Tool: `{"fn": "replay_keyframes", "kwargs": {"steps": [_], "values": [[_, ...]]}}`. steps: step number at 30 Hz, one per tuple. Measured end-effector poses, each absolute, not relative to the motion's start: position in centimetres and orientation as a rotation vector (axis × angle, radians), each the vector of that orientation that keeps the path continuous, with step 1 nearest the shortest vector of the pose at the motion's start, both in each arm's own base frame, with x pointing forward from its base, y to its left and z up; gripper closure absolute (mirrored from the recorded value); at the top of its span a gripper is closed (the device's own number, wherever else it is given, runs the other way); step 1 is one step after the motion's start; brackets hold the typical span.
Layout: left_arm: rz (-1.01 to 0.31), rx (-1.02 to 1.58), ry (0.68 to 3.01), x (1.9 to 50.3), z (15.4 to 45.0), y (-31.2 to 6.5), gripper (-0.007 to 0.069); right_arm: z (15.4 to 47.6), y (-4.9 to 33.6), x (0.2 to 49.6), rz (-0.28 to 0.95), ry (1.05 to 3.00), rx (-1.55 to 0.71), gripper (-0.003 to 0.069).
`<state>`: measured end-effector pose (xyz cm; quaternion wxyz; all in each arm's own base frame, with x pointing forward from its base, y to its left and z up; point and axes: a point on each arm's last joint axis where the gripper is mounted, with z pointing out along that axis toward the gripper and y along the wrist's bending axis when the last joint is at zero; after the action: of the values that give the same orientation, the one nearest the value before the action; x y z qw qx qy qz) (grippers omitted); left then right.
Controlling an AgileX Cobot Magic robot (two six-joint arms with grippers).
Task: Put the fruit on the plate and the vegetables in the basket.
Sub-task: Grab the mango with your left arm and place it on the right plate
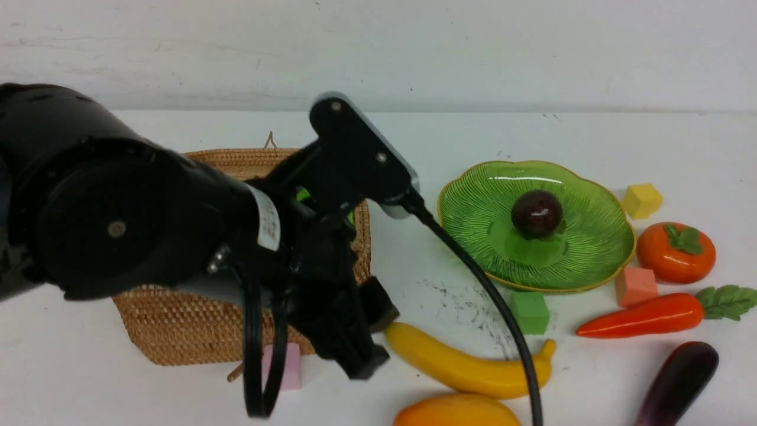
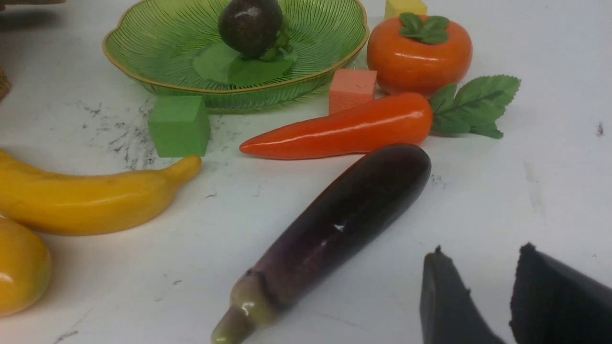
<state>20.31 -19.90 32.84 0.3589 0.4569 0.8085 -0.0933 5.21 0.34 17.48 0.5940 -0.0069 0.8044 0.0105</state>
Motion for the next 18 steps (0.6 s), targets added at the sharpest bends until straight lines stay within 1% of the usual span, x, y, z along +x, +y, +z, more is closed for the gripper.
{"fn": "replay_keyframes", "kwargs": {"steps": [2, 7, 9, 10, 12, 14, 16, 17, 18], "values": [[-0.263, 1.182, 2.150, 19.5, 32.6, -20.0, 0.0189, 17.5, 0.3, 5.2, 0.024, 1.869, -0.016, 0.0421], [-0.255, 1.145, 2.283, 18.5, 32.7, -18.9, 0.0269, 17.5, 0.3, 5.2, 0.024, 1.869, -0.016, 0.0421], [-0.289, 1.070, 2.393, 18.0, 32.5, -18.6, 0.0312, 17.5, 0.3, 5.2, 0.024, 1.869, -0.016, 0.0421], [-0.302, 1.056, 2.417, 18.0, 32.3, -18.7, 0.0318, 17.5, 0.3, 5.2, 0.024, 1.869, -0.016, 0.0421], [-0.322, 1.031, 2.471, 18.2, 31.6, -19.2, 0.0311, 17.5, 0.3, 5.2, 0.024, 1.869, -0.016, 0.0421], [-0.324, 1.028, 2.501, 18.8, 30.8, -19.9, 0.0284, 17.5, 0.3, 5.2, 0.024, 1.869, -0.016, 0.0421], [-0.314, 1.029, 2.532, 19.8, 29.8, -20.9, 0.0228, 17.5, 0.3, 5.2, 0.024, 1.869, -0.016, 0.0421], [-0.316, 1.028, 2.528, 19.8, 29.9, -20.9, 0.0228, 17.5, 0.3, 5.2, 0.024, 1.869, -0.016, 0.0421], [-0.306, 1.035, 2.547, 20.6, 29.3, -21.8, 0.0174, 17.5, 0.3, 5.2, 0.025, 1.869, -0.015, 0.0421]]}}
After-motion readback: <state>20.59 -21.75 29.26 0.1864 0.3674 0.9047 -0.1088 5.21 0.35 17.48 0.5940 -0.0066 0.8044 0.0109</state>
